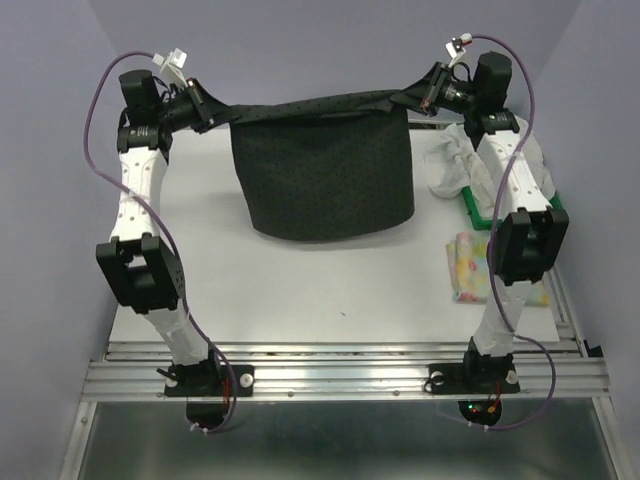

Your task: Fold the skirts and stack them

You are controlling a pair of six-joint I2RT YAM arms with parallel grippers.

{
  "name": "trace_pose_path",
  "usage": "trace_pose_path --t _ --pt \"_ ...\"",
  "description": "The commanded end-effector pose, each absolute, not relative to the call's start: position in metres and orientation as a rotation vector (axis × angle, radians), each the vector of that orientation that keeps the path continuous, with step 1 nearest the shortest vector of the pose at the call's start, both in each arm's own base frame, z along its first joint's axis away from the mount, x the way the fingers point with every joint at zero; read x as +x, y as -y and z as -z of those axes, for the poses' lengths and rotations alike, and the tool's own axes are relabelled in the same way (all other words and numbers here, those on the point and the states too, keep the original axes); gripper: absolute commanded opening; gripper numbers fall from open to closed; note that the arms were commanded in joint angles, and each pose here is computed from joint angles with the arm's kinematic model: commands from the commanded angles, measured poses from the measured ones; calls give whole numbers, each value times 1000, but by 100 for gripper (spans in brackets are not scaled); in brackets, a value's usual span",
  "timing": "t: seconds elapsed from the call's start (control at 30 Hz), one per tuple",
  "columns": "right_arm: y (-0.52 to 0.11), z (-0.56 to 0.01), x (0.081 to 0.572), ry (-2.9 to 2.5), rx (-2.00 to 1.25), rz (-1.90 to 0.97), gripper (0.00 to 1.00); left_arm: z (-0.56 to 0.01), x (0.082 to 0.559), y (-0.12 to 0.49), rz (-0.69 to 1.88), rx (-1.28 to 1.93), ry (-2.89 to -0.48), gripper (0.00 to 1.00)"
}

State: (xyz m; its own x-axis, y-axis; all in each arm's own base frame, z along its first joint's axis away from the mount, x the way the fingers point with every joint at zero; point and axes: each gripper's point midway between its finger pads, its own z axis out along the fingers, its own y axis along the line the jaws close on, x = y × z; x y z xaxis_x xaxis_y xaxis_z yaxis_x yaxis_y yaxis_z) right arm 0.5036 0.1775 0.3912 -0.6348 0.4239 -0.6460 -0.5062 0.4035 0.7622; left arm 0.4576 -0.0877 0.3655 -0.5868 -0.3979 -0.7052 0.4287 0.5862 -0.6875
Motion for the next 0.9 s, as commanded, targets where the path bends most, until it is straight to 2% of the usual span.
trace_pose_path --t 0.0,0.07,0.1,0.17,0.27,0.3,0.33,0.43,0.47,0.5,0.53,0.63,0.7,0.73,0.87 --pt "-139 -438 561 -1599 -46 -1177 1 -431 502 56 900 142 -1686 0" --pt "-137 -486 567 -1483 -87 -1154 1 -449 511 50 817 196 -1630 0" --pt "-137 -472 577 -1502 -73 -1152 1 -456 511 49 804 198 -1614 0" --pt "-136 -505 565 -1416 -115 -1131 1 -470 508 48 766 234 -1582 0" --pt "-139 -481 559 -1469 -125 -1145 1 -455 499 49 753 264 -1612 0" --pt "-141 -483 544 -1477 -169 -1132 1 -448 490 52 752 280 -1635 0" --pt "-141 -436 547 -1587 -130 -1148 1 -412 490 49 728 292 -1703 0" --pt "-154 -366 520 -1777 -145 -1157 1 -315 469 45 721 244 -1924 0" --pt "-153 -301 509 -1924 -120 -1161 1 -287 465 40 666 266 -1979 0" --pt "-159 -271 497 -1992 -138 -1169 1 -257 457 40 665 263 -2046 0" --pt "-170 -236 476 -2105 -151 -1208 1 -204 436 41 699 232 -2187 6" --pt "-190 -144 431 -2322 -350 -1212 1 -105 395 30 671 197 -2469 14" --pt "-189 -103 400 -2508 -352 -1189 1 -73 375 24 662 181 -2564 18" --pt "-187 -90 390 -2568 -322 -1208 1 -59 361 23 672 158 -2606 23" --pt "-190 -62 351 -2680 -273 -1251 1 -58 348 21 644 156 -2632 36"
